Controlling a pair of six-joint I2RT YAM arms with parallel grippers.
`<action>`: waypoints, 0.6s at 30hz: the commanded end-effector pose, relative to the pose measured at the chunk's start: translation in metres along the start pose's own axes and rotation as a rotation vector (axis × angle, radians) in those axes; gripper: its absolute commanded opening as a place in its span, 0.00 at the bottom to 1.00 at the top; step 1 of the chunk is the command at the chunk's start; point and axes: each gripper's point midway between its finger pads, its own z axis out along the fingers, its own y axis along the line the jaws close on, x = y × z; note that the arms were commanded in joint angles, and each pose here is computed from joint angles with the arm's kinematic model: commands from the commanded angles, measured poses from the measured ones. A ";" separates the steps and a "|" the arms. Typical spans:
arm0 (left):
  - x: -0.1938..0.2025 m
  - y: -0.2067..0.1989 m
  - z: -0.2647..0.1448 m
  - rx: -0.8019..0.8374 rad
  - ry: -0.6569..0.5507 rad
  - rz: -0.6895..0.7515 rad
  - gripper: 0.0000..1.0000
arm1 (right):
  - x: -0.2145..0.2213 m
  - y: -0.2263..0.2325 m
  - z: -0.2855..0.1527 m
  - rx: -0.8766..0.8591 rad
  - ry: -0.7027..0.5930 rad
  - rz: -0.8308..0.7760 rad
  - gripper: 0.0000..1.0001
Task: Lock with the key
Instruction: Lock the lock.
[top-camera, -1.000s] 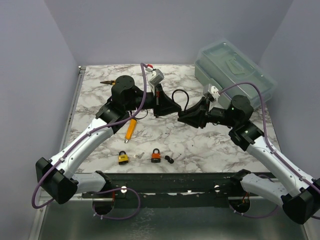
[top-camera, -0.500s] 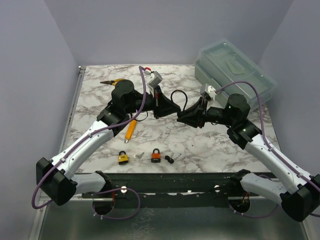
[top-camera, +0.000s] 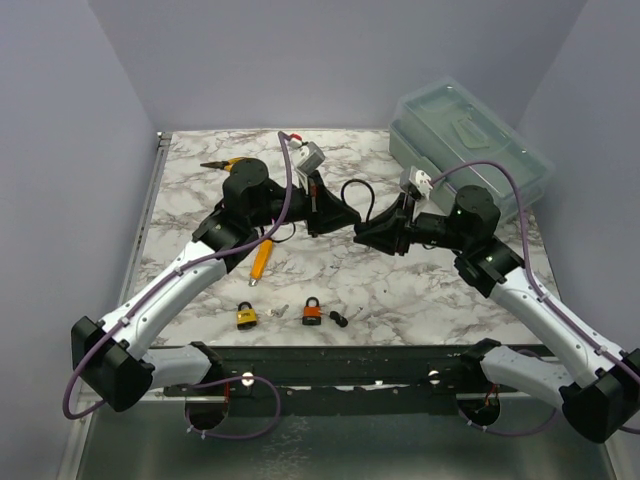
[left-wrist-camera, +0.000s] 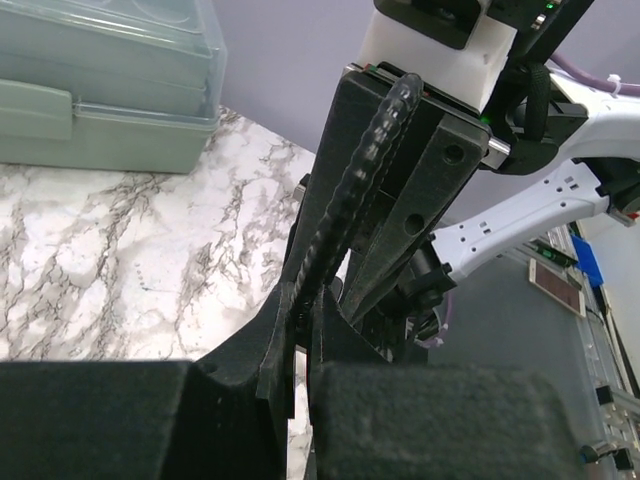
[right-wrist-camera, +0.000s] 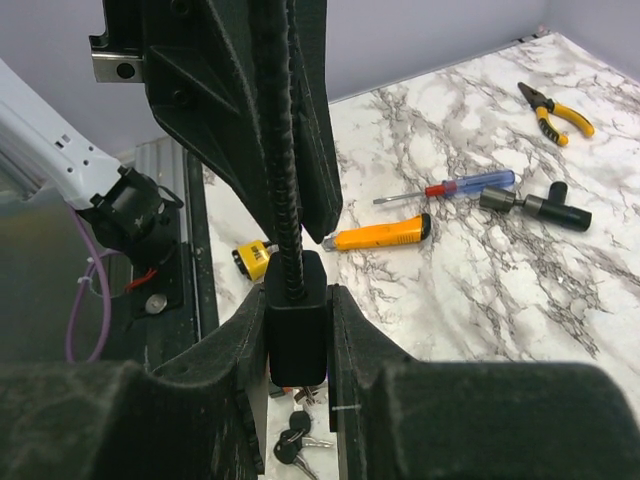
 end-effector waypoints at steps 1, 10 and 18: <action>0.024 -0.020 -0.009 0.112 0.158 -0.013 0.19 | -0.046 0.003 -0.006 0.040 -0.138 -0.096 0.00; -0.035 -0.023 -0.035 0.133 0.071 0.092 0.60 | -0.015 0.011 -0.014 0.016 -0.073 -0.052 0.00; -0.040 -0.038 -0.019 0.234 0.054 0.049 0.81 | -0.019 0.023 -0.007 -0.078 -0.096 -0.024 0.00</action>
